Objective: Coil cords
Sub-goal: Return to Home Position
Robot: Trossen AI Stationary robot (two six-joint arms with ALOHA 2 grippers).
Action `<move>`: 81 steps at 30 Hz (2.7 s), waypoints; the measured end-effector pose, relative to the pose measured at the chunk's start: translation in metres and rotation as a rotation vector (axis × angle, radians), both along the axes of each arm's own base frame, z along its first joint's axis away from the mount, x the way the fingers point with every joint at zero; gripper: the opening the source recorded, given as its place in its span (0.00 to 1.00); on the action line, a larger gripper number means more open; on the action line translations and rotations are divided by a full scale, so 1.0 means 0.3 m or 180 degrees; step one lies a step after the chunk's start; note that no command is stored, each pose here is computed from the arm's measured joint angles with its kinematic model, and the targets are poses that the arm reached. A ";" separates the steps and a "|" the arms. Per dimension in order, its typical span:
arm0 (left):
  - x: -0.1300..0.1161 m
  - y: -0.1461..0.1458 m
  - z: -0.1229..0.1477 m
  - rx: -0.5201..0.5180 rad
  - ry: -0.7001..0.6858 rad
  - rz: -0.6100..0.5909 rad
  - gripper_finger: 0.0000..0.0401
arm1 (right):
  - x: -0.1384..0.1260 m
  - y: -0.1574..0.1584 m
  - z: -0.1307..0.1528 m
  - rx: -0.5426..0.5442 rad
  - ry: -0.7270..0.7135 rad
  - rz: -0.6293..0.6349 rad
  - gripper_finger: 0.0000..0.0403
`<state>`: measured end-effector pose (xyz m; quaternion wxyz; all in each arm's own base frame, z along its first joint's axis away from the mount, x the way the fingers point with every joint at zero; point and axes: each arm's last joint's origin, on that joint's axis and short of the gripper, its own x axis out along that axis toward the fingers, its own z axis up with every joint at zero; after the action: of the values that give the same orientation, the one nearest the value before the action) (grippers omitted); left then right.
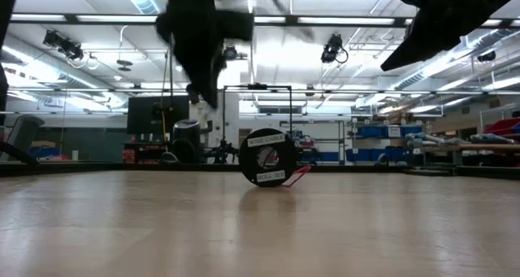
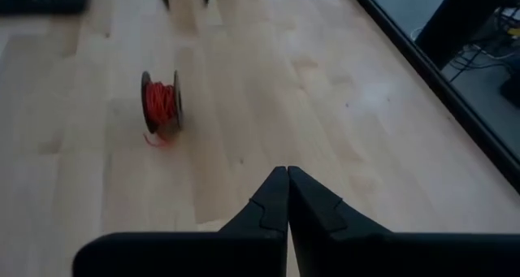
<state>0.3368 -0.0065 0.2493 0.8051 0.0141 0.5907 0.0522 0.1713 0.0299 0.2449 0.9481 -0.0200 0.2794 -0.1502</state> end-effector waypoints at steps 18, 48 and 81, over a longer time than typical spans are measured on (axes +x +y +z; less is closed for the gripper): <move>0.004 0.005 0.371 0.0332 -0.2726 0.0086 0.48 | 0.018 0.004 0.022 0.0125 -0.0436 0.0013 0.02; -0.294 0.062 0.035 0.0388 -0.4051 0.0335 0.48 | -0.225 -0.096 -0.171 0.0289 -0.1381 -0.0321 0.02; -0.740 0.074 -0.212 0.0503 -0.4569 0.0510 0.48 | -0.266 -0.115 -0.232 0.0359 -0.1947 -0.0438 0.02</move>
<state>0.1149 0.0158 0.1857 0.9846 -0.0089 -0.0894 0.1499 0.0914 -0.0044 0.1753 0.9754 0.0977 -0.0101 -0.1974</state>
